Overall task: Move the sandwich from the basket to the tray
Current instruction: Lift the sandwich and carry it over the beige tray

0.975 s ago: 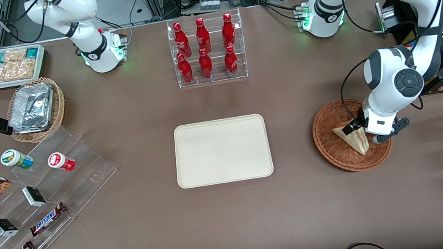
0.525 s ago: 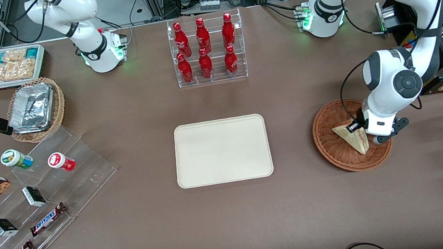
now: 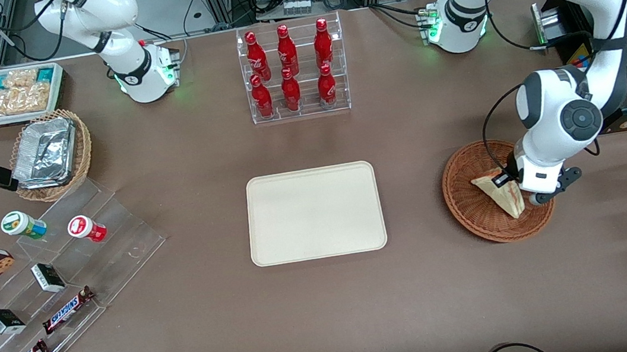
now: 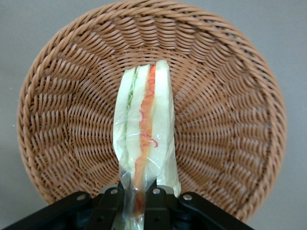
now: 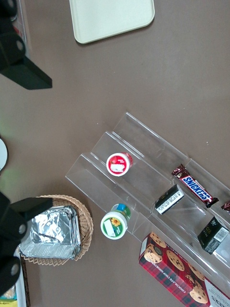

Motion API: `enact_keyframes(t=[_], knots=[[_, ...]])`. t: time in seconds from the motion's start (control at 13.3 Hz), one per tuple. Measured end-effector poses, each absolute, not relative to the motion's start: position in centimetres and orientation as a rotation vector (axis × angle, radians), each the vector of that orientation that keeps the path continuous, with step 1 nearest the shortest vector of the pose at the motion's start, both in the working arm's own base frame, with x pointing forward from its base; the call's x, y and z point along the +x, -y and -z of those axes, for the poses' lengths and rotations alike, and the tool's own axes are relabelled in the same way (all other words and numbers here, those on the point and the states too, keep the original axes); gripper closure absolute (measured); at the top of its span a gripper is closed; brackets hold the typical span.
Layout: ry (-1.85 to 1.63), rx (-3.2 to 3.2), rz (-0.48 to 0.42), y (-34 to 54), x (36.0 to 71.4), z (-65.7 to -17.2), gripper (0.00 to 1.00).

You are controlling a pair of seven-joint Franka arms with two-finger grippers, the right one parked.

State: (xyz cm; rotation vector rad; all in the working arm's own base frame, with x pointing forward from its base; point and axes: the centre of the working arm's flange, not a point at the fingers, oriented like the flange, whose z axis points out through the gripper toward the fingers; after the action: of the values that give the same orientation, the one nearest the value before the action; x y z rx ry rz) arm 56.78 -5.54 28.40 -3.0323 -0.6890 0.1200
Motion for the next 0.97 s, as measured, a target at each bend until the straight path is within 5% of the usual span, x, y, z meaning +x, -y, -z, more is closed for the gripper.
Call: enact_keyframes(t=[0.67, 0.97], knots=[[0.230, -3.118, -0.041, 22.5, 55.8, -32.8, 0.85], [0.005, -3.086, -0.140, 31.7, 54.2, -34.6, 0.85]])
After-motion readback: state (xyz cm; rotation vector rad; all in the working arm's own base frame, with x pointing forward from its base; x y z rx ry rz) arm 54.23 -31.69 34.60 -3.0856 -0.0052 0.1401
